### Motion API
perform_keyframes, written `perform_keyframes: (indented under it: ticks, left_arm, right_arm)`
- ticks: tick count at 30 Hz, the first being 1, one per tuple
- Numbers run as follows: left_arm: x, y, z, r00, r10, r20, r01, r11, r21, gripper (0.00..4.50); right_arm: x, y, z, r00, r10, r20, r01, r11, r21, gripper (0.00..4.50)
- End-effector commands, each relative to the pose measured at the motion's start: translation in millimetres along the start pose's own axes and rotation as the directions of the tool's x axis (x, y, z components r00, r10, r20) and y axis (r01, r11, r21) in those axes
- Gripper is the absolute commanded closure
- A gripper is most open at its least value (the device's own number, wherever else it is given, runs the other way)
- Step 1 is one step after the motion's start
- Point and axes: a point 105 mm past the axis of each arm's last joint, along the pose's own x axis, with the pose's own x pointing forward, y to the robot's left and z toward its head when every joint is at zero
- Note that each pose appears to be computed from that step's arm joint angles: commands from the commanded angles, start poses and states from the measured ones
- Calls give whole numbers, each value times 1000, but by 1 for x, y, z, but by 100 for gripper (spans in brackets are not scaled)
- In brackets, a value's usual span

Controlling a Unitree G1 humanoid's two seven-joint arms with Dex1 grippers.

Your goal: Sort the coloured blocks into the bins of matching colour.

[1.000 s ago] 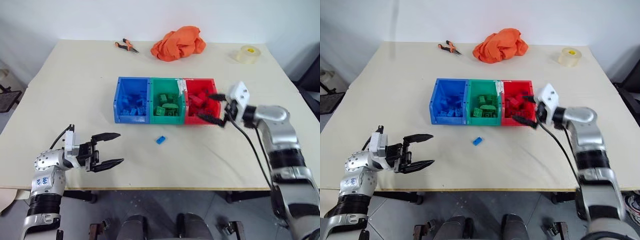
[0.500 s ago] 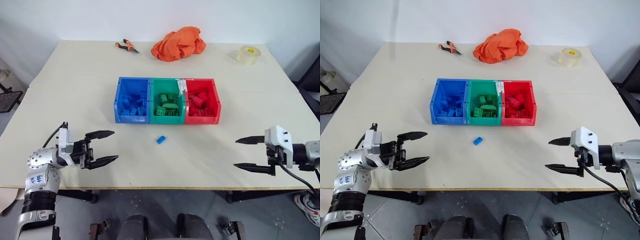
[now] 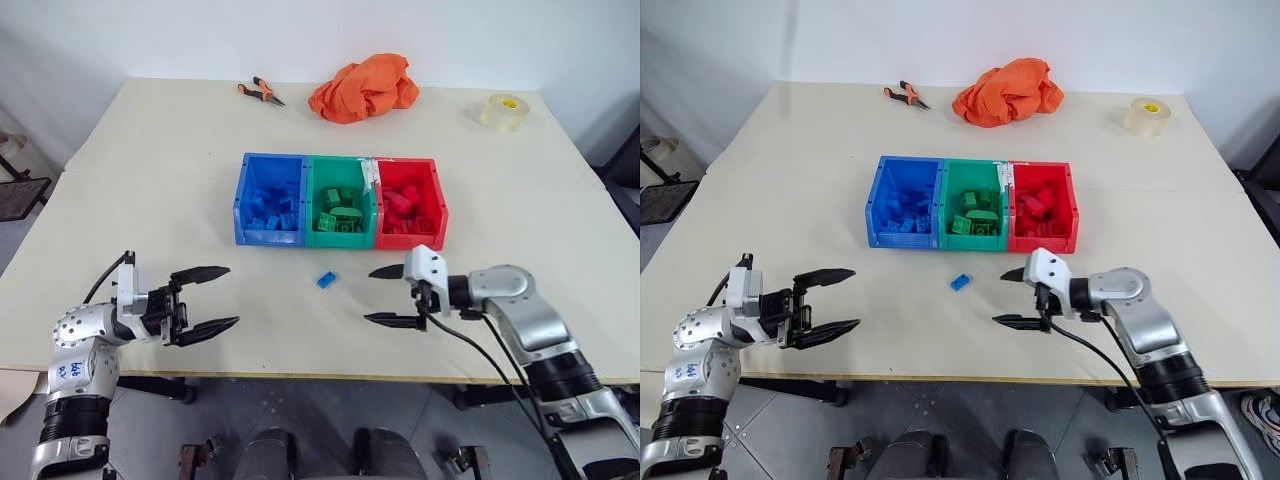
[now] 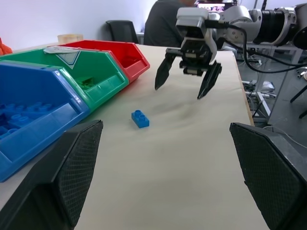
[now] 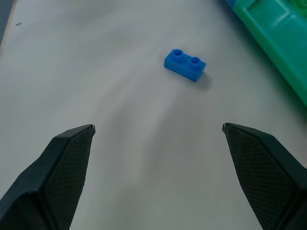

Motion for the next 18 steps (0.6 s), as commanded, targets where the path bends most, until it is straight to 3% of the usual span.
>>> perform_keyframes:
  ticks: [1,9,17,18]
  left_arm:
    - [0,-5,8,1000,9,21,-9,1000,25,0]
    - [-2,-15,10,999,37,23,-38,999,22,0]
    - [-5,-19,11,998,62,17,-62,998,23,0]
    - [-5,-20,12,998,64,16,-64,998,23,0]
  right_arm:
    - [17,-5,8,999,20,37,-19,999,-34,4]
    - [60,-21,16,995,77,70,-73,996,-57,4]
    - [81,-23,17,991,118,60,-113,991,-71,4]
    - [82,-22,16,991,123,55,-119,990,-76,21]
